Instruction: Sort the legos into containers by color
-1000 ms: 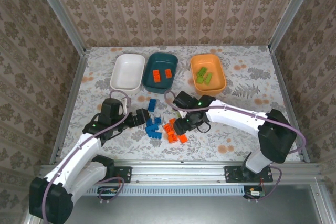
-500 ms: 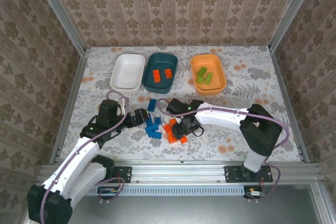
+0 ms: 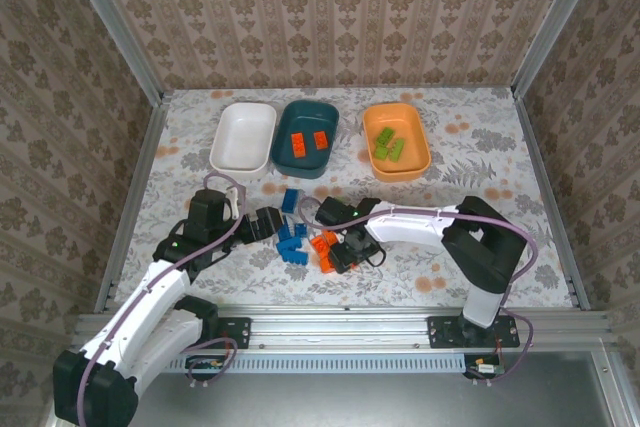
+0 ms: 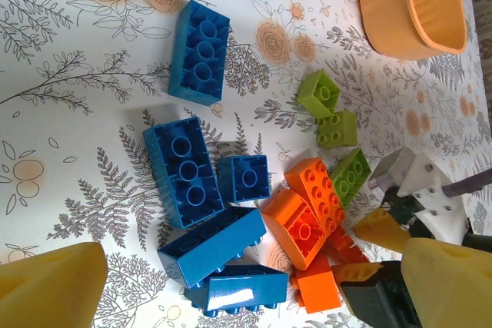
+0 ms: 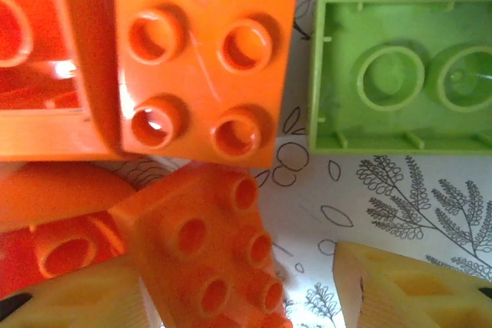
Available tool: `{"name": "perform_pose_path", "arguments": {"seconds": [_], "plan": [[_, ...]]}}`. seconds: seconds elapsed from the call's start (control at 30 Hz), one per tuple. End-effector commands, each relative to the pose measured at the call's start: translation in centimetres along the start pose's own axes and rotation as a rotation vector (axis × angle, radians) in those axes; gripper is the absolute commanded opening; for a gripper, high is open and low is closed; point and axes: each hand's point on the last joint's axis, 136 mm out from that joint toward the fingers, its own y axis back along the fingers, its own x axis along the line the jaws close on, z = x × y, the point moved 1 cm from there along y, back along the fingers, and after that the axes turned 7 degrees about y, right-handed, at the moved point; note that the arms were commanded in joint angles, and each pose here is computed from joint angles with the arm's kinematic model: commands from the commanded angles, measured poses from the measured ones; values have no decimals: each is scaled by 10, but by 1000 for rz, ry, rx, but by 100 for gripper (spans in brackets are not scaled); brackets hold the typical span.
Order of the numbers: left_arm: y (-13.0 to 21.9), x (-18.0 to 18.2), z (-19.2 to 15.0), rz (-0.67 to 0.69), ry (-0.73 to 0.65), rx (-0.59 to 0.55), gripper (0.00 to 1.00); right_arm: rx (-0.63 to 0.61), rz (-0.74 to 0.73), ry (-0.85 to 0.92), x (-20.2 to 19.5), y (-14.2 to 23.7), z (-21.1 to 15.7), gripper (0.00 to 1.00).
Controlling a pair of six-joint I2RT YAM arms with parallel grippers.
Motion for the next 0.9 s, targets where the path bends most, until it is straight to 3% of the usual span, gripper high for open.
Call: {"name": "perform_pose_path", "arguments": {"seconds": [0.0, 0.33, 0.57, 0.7, 0.87], "plan": [[-1, 4, -3, 18, 13, 10, 100, 27, -22, -8, -2, -12, -5, 59], [-1, 6, -3, 24, 13, 10, 100, 5, -61, -24, -10, -5, -8, 32], [-1, 4, -2, 18, 10, 8, 100, -70, -37, -59, -15, 33, -4, 32], [-2, 4, -1, 17, 7, 1, 100, -223, 86, -133, -19, 77, 28, 33], [-4, 1, 1, 17, -4, 16, 100, -390, 325, -256, -33, 115, 99, 33]]}}
